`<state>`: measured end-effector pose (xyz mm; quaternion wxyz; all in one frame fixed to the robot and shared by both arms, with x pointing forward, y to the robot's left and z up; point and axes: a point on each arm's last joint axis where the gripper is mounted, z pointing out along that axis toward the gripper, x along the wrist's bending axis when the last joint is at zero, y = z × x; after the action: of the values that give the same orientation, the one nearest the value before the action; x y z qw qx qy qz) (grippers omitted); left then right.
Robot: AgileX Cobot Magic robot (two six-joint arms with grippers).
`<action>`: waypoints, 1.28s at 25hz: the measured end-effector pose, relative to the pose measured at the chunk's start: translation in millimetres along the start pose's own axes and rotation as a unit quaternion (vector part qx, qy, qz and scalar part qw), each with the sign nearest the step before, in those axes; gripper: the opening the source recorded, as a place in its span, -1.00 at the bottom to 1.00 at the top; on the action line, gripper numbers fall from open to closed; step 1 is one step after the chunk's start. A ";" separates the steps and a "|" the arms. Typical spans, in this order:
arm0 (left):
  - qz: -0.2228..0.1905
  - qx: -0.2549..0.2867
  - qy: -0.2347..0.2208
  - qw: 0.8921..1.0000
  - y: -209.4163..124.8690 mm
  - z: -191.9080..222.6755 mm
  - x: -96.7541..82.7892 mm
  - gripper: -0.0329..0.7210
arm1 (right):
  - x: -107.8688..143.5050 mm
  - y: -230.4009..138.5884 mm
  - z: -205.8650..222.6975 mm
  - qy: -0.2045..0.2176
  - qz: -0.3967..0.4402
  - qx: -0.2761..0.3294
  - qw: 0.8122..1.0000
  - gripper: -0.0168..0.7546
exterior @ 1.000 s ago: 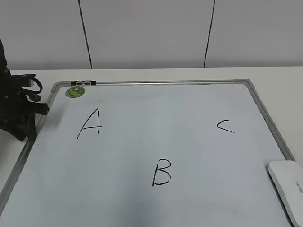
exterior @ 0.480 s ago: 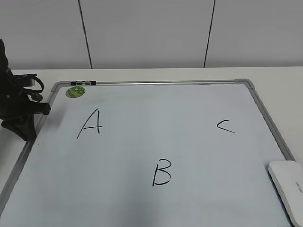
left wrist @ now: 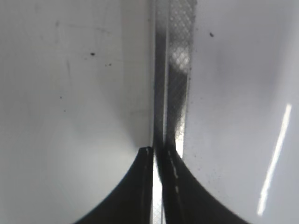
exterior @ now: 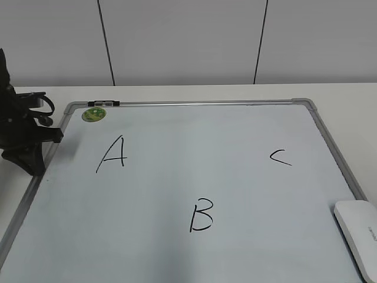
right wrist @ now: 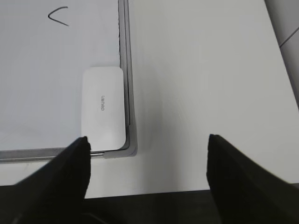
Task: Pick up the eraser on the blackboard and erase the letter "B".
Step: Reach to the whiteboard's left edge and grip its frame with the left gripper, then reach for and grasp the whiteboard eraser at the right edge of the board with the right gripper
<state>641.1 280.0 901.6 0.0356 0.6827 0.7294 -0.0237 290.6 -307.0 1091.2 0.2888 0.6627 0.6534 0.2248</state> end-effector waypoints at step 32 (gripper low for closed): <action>0.000 0.000 0.000 1.000 0.2 -0.4 -0.1 -0.84 | 32.5 43.7 113.8 0.105 -0.016 0.235 0.966 0.79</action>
<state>641.2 280.0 902.0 0.0354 0.6828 0.7293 -0.0240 401.1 -283.9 1034.8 0.0584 0.6742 0.7249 0.1288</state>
